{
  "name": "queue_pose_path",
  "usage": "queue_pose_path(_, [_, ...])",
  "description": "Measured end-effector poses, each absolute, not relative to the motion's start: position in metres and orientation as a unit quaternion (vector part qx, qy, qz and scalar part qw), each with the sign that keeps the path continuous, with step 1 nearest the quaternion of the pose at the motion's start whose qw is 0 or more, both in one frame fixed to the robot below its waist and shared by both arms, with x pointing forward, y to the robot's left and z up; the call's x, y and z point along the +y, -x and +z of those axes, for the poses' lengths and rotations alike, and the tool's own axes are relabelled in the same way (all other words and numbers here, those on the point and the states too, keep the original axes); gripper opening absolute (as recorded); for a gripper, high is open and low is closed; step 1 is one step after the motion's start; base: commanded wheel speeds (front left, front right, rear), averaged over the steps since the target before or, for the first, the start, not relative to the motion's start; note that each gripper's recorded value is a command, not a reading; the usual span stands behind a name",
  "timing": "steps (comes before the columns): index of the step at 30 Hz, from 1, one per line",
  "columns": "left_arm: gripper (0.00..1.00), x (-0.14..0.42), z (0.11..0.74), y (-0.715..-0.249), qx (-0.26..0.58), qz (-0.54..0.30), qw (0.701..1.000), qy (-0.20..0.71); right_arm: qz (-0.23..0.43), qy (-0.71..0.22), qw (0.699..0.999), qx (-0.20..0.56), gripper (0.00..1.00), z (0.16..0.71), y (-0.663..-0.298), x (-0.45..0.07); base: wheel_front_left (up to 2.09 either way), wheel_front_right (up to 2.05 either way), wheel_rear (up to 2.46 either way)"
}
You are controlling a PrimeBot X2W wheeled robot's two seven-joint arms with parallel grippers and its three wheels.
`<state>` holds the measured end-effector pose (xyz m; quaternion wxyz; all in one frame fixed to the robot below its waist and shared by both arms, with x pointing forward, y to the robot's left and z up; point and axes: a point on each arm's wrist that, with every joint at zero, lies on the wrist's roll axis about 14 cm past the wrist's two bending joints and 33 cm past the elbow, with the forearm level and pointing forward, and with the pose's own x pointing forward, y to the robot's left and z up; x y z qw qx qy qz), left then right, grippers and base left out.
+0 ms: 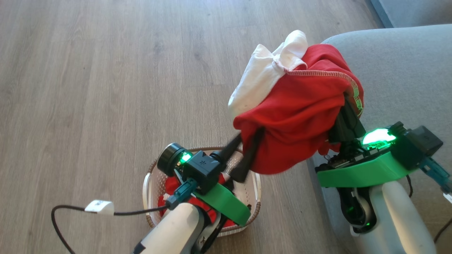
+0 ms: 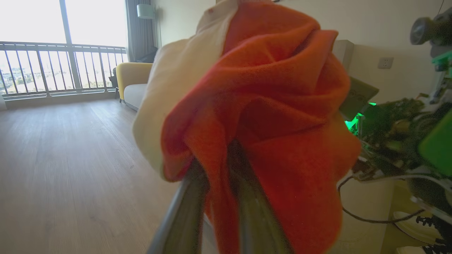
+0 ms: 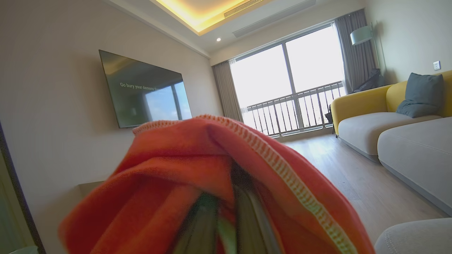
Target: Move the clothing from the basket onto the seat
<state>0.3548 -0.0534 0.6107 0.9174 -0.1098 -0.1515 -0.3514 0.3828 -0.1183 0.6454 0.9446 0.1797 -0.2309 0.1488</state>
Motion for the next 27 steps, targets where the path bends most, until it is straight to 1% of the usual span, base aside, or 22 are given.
queue_pose_path(11, [1.00, -0.057, 0.596, -0.355, -0.143, -0.362, 0.918, 0.071, 0.131, -0.179, 0.943, -0.247, 0.00, 0.654, -0.383, -0.132, 0.00, 0.00, 0.00])
queue_pose_path(18, [1.00, -0.057, 0.567, -0.350, -0.107, -0.367, 0.923, 0.051, 0.109, -0.176, 0.943, -0.261, 0.00, 0.660, -0.382, -0.149, 0.00, 0.00, 0.00])
queue_pose_path(27, [1.00, -0.052, 0.549, -0.350, -0.081, -0.366, 0.926, 0.049, 0.085, -0.164, 0.944, -0.274, 0.00, 0.665, -0.381, -0.165, 0.00, 0.00, 0.00])
